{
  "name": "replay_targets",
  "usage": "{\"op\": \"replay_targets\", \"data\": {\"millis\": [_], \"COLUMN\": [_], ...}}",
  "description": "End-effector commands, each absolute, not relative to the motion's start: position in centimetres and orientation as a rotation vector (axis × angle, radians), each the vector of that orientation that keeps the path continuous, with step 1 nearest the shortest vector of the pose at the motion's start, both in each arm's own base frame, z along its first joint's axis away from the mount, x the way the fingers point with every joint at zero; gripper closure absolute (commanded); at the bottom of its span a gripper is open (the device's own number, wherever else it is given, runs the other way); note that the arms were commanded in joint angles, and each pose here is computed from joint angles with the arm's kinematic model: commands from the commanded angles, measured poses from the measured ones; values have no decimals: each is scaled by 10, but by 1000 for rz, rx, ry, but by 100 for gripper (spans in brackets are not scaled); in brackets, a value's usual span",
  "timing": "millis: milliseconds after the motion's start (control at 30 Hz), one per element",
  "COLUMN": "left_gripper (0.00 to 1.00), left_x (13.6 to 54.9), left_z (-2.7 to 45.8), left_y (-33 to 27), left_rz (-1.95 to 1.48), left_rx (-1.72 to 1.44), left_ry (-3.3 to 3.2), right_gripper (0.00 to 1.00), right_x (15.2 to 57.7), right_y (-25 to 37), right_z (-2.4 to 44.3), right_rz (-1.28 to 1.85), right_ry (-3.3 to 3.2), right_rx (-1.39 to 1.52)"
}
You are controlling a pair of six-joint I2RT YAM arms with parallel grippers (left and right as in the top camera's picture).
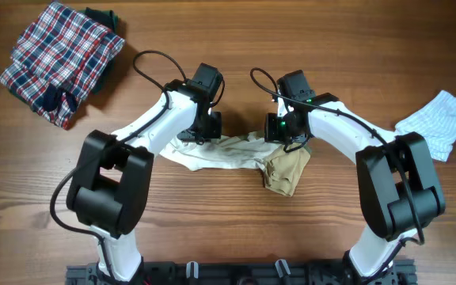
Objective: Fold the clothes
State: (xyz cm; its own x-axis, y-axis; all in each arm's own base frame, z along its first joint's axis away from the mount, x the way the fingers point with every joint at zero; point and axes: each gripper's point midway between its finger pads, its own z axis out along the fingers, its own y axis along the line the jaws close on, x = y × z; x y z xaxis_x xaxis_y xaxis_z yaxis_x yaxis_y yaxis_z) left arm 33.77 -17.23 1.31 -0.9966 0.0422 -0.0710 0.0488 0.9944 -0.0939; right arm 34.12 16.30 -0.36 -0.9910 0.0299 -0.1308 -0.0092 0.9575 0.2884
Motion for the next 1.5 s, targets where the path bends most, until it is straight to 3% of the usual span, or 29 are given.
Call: {"op": "replay_targets", "data": {"millis": [0, 300, 500, 1033, 1233, 1467], "left_gripper": [96, 96, 96, 96, 96, 96], "left_x": [327, 313, 295, 282, 296, 346], "left_z": [1, -6, -4, 21, 46, 60], "left_y": [-170, -163, -128, -78, -84, -168], "left_rz": [-143, -110, 175, 518, 410, -283], "left_rx": [98, 98, 42, -173, -215, -74], "left_ry": [3104, 3151, 3211, 3178, 3078, 2933], "right_gripper": [96, 96, 96, 96, 96, 96], "right_x": [335, 335, 335, 337, 338, 339], "right_y": [147, 147, 147, 147, 148, 149], "right_z": [-23, -23, -23, -23, -23, -22], "right_rz": [332, 332, 332, 334, 336, 352], "right_ry": [3024, 3027, 3026, 3018, 3014, 3008], "right_rx": [29, 29, 29, 28, 28, 31]}}
